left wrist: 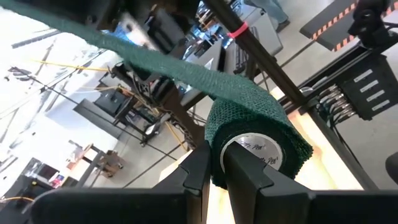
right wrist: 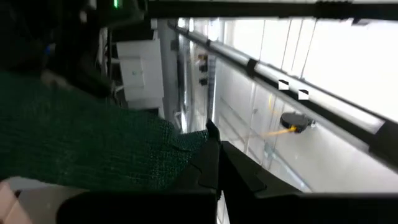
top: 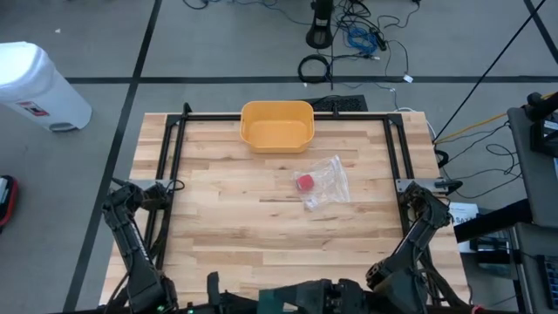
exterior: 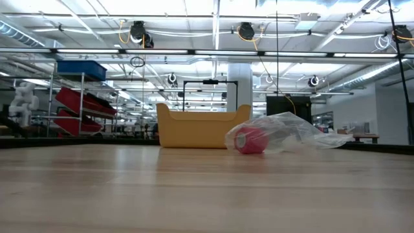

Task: Roll bandage
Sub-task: Roll the green bandage

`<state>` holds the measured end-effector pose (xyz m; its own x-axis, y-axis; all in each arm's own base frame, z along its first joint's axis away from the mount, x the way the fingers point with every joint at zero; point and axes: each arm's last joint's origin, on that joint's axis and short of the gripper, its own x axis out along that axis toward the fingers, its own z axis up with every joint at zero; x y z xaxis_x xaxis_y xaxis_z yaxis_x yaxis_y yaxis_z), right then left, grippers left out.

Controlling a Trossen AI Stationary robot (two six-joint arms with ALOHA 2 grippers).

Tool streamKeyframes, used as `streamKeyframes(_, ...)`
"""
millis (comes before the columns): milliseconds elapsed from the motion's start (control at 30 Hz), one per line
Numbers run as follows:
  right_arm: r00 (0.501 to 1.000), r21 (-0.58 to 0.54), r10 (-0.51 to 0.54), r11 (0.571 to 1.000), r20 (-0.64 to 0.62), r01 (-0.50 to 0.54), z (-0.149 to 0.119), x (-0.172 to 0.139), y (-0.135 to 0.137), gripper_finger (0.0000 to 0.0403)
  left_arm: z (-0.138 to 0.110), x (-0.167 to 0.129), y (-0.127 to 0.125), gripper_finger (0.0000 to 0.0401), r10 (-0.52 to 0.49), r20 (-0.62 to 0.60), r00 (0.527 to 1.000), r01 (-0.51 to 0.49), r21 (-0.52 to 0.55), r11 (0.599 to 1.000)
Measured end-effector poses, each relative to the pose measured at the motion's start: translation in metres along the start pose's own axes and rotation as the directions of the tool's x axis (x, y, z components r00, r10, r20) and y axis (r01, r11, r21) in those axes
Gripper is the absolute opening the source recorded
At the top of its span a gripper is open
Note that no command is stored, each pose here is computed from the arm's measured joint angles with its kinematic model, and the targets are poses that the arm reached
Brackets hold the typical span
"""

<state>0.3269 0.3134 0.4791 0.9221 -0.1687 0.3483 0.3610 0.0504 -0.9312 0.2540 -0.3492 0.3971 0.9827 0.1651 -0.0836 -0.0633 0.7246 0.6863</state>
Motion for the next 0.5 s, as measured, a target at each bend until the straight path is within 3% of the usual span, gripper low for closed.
streamKeyframes(300, 0.996, 0.004, 0.033, 0.999, -0.087, -0.032, -0.004, 0.002, 0.002, 0.0000, 0.005, -0.017, -0.007, 0.0047, -0.033, 0.031, 0.999, 0.032, 0.029, 0.999)
streamKeyframes(500, 0.995, 0.087, 0.037, 0.996, -0.095, -0.028, -0.006, 0.005, 0.003, 0.0000, 0.006, -0.025, -0.010, 0.0047, -0.047, 0.045, 0.998, 0.044, 0.059, 0.997)
